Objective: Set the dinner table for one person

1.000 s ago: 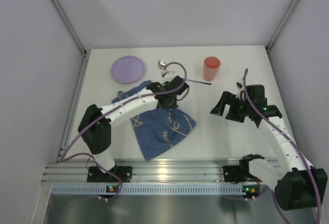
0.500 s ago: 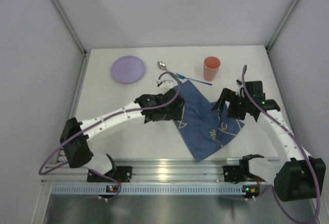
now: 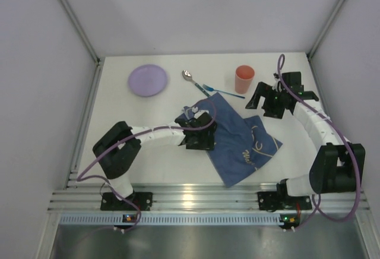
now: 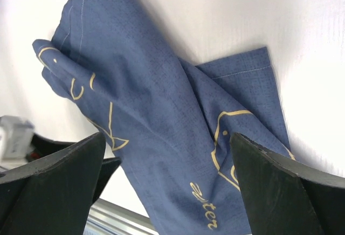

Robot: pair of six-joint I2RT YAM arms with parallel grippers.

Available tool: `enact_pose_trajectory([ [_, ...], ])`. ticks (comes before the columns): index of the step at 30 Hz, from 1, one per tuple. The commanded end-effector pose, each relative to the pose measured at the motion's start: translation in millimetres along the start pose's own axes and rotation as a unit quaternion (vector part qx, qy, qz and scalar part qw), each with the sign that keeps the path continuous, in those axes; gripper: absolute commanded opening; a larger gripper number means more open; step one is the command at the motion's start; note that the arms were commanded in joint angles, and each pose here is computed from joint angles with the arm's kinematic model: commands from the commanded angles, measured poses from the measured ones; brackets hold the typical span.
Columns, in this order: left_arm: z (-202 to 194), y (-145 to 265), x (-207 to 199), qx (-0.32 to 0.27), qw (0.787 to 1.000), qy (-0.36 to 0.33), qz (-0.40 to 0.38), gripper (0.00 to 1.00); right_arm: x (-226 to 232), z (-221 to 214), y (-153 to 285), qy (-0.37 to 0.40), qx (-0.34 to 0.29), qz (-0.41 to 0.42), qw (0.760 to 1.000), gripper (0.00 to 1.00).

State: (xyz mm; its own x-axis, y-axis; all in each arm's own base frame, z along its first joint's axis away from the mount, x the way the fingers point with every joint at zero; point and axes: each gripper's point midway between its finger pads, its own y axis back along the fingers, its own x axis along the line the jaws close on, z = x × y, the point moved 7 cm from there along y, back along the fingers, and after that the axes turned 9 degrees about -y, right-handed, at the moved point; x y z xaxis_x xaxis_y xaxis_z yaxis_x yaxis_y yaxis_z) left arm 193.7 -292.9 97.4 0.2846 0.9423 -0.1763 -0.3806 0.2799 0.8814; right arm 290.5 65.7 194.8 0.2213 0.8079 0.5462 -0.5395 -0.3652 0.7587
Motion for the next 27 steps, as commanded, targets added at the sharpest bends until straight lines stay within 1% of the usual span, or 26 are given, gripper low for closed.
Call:
enact_pose_trajectory([
  [1,12,-11,-23,-0.023,0.998,-0.009,-0.063,0.71,3,8,3,0.017,-0.019,0.011,1.000,1.00],
  [4,10,-24,-24,-0.011,0.998,-0.017,-0.058,0.69,-8,4,-1,0.012,-0.016,0.002,1.000,1.00],
  [5,10,-31,-25,-0.005,0.998,-0.022,-0.054,0.66,-12,4,-1,0.009,-0.015,0.001,1.000,1.00],
  [7,12,-36,-27,-0.002,0.998,-0.025,-0.050,0.55,-16,1,-6,0.003,-0.012,0.004,1.000,1.00],
  [8,9,-42,-26,0.005,0.999,-0.027,-0.045,0.44,-16,-1,-7,0.000,-0.007,0.011,1.000,1.00],
  [9,9,-45,-25,0.009,0.999,-0.029,-0.043,0.38,-19,-4,-11,-0.004,-0.002,0.010,1.000,1.00],
  [10,12,-45,-28,0.008,0.999,-0.031,-0.044,0.28,-19,-4,-14,-0.003,0.000,0.013,1.000,1.00],
  [11,10,-49,-27,0.015,0.999,-0.033,-0.038,0.11,-21,-5,-16,-0.005,0.003,0.012,1.000,1.00],
  [12,10,-49,-27,0.018,0.999,-0.036,-0.037,0.00,-31,-1,-19,-0.020,0.000,0.003,1.000,1.00],
  [15,10,-38,-22,0.017,0.999,-0.036,-0.023,0.00,-40,4,-31,-0.030,0.004,0.002,1.000,1.00],
  [16,5,-35,-16,0.023,0.999,-0.038,-0.014,0.00,-41,7,-35,-0.032,0.003,0.004,0.999,1.00],
  [19,5,-9,-7,-0.001,0.999,-0.034,-0.013,0.00,-50,12,-57,-0.042,0.017,0.005,0.999,1.00],
  [20,4,-5,-4,-0.003,0.999,-0.031,-0.013,0.00,-56,9,-68,-0.049,0.032,-0.001,0.998,1.00],
  [21,3,-2,-2,-0.003,0.999,-0.028,-0.014,0.00,-58,12,-74,-0.050,0.029,-0.002,0.998,1.00],
  [24,-4,1,2,0.006,1.000,-0.027,-0.014,0.00,-64,11,-93,-0.071,0.042,0.004,0.997,0.96],
  [25,-5,1,2,0.008,0.999,-0.028,-0.015,0.00,-63,10,-96,-0.082,0.045,0.011,0.996,0.91],
  [27,-4,1,3,0.007,1.000,-0.028,-0.008,0.00,-61,1,-103,-0.085,0.059,0.019,0.994,0.88],
])
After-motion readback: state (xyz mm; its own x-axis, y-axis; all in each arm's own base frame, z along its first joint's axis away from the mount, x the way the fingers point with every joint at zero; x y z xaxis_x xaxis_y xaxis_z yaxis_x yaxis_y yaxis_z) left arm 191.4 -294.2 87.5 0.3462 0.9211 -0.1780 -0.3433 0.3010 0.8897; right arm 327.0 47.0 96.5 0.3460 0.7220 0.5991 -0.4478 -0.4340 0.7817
